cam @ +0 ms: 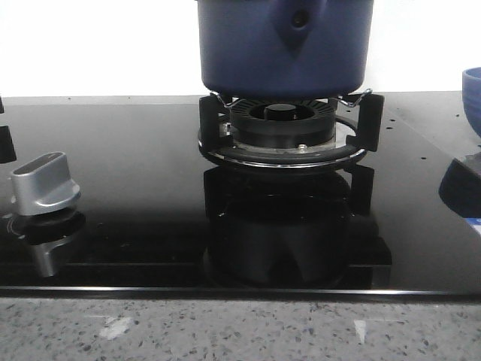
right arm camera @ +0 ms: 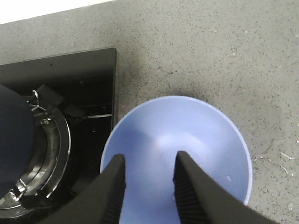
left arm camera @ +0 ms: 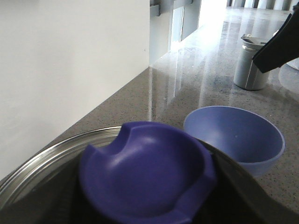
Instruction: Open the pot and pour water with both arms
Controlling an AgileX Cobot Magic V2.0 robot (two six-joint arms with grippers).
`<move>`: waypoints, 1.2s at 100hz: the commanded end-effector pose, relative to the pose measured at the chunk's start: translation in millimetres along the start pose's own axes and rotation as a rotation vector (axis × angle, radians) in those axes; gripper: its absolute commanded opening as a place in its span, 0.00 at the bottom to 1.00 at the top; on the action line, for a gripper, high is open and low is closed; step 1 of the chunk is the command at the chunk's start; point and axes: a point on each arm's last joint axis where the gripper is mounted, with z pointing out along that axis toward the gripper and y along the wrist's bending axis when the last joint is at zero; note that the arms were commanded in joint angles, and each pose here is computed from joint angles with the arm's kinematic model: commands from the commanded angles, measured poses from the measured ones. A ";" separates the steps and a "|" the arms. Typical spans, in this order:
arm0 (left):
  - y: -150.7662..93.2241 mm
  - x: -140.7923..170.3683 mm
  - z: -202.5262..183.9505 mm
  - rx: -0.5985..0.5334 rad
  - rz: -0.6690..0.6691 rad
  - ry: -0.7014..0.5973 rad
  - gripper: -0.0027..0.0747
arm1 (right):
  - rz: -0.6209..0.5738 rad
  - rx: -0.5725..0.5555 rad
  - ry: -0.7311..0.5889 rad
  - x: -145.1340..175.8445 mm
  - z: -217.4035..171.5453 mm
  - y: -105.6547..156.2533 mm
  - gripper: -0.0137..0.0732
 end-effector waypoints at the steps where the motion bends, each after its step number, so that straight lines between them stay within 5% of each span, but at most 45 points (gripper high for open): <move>1: -11.6 -38.9 -9.9 0.023 0.001 -0.139 0.49 | -0.018 -0.002 -0.107 -9.0 -13.9 5.6 0.42; 101: -12.5 -31.1 -1.6 0.046 -0.024 -0.134 0.49 | -0.020 -0.003 -0.103 -8.7 -13.8 5.7 0.42; 120: -12.4 -31.3 -1.7 0.045 -0.026 -0.136 0.70 | -0.020 -0.003 -0.103 -8.7 -13.8 5.7 0.42</move>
